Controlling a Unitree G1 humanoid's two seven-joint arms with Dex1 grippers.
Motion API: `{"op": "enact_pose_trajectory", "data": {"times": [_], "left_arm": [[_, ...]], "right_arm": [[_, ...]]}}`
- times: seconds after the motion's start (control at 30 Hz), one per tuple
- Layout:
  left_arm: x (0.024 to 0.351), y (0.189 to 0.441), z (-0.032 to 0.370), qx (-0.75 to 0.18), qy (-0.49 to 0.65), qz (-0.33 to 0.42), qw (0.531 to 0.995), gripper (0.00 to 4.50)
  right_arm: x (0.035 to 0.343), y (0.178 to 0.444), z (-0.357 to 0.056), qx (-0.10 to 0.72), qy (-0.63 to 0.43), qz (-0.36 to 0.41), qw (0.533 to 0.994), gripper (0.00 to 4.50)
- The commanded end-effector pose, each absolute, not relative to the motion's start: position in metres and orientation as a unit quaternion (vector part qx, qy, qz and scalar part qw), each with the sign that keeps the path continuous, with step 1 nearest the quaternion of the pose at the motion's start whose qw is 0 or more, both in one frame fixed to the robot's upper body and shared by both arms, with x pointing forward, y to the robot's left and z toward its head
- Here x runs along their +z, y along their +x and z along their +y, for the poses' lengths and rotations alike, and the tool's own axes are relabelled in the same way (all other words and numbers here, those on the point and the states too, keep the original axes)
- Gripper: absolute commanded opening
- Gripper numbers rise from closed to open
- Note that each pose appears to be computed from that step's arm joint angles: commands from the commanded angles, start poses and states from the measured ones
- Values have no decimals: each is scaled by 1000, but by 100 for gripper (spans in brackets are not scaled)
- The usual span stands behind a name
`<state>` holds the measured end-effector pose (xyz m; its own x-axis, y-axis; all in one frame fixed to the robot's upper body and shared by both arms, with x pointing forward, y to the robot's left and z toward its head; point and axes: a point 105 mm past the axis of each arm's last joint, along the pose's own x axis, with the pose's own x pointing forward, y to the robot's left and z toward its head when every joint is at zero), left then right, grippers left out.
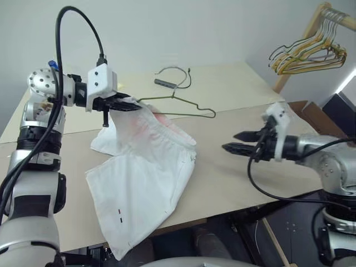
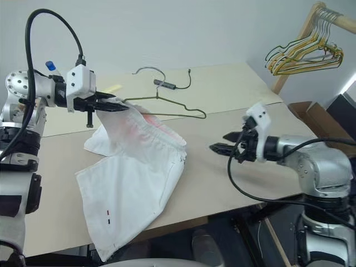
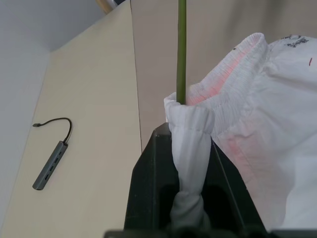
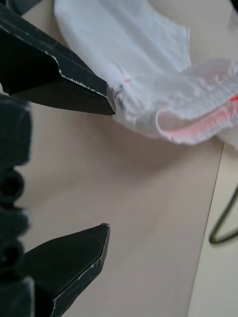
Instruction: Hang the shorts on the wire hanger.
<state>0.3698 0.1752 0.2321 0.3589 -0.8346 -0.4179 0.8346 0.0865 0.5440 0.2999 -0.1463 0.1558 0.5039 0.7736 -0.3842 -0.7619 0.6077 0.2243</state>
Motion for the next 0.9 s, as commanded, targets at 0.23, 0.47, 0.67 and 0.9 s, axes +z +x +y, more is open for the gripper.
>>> {"op": "enact_pose_trajectory", "data": {"times": [0.23, 0.47, 0.67, 0.9], "left_arm": [[252, 365, 172, -555, 381, -34, 739, 6], [250, 365, 171, -553, 377, -37, 742, 6], [251, 365, 172, -549, 375, -37, 746, 6], [255, 361, 176, -553, 358, -50, 750, 6]], "right_arm": [[136, 306, -92, 453, 57, 268, 849, 407], [121, 312, -79, 450, 79, 295, 839, 329], [115, 314, -78, 448, 74, 303, 838, 126], [121, 326, -89, 422, 66, 276, 861, 3]]}}
